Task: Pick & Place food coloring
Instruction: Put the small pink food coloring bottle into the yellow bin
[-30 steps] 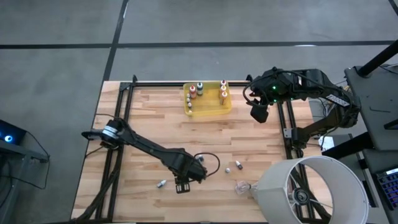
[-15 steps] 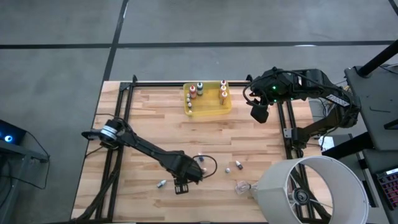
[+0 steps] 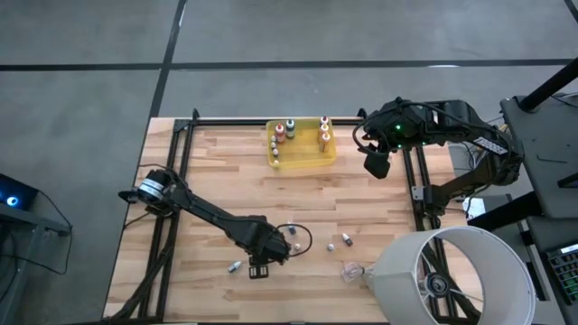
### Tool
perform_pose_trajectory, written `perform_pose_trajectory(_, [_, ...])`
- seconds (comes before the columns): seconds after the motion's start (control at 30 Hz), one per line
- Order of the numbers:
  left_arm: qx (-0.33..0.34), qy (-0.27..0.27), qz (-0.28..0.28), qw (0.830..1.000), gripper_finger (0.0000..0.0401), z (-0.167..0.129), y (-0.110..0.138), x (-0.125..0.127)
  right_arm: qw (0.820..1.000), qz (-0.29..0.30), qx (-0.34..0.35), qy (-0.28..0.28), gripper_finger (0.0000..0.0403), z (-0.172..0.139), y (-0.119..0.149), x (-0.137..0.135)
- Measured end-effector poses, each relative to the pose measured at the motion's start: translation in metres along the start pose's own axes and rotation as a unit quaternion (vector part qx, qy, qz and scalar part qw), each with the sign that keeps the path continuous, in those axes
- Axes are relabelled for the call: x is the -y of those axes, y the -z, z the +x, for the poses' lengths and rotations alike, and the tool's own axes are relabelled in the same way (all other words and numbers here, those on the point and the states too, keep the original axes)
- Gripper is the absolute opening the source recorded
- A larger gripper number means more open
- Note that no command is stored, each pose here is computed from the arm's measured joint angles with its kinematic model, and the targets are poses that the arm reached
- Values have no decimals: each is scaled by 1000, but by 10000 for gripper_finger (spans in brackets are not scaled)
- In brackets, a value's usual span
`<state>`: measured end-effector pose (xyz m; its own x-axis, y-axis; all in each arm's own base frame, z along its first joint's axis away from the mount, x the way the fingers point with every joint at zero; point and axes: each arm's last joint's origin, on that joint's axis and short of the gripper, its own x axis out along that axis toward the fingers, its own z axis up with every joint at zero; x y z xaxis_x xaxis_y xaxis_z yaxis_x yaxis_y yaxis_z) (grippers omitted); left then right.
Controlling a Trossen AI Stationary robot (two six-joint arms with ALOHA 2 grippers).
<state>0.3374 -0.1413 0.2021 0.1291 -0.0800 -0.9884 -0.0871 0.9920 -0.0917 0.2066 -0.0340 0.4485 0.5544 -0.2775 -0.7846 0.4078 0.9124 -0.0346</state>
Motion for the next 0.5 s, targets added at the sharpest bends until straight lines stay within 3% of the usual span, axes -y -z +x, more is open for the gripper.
perform_pose_trajectory(0.5, [43,22,41,998,145,-1,-8,4,1000,2,1,0,164,0,0,0])
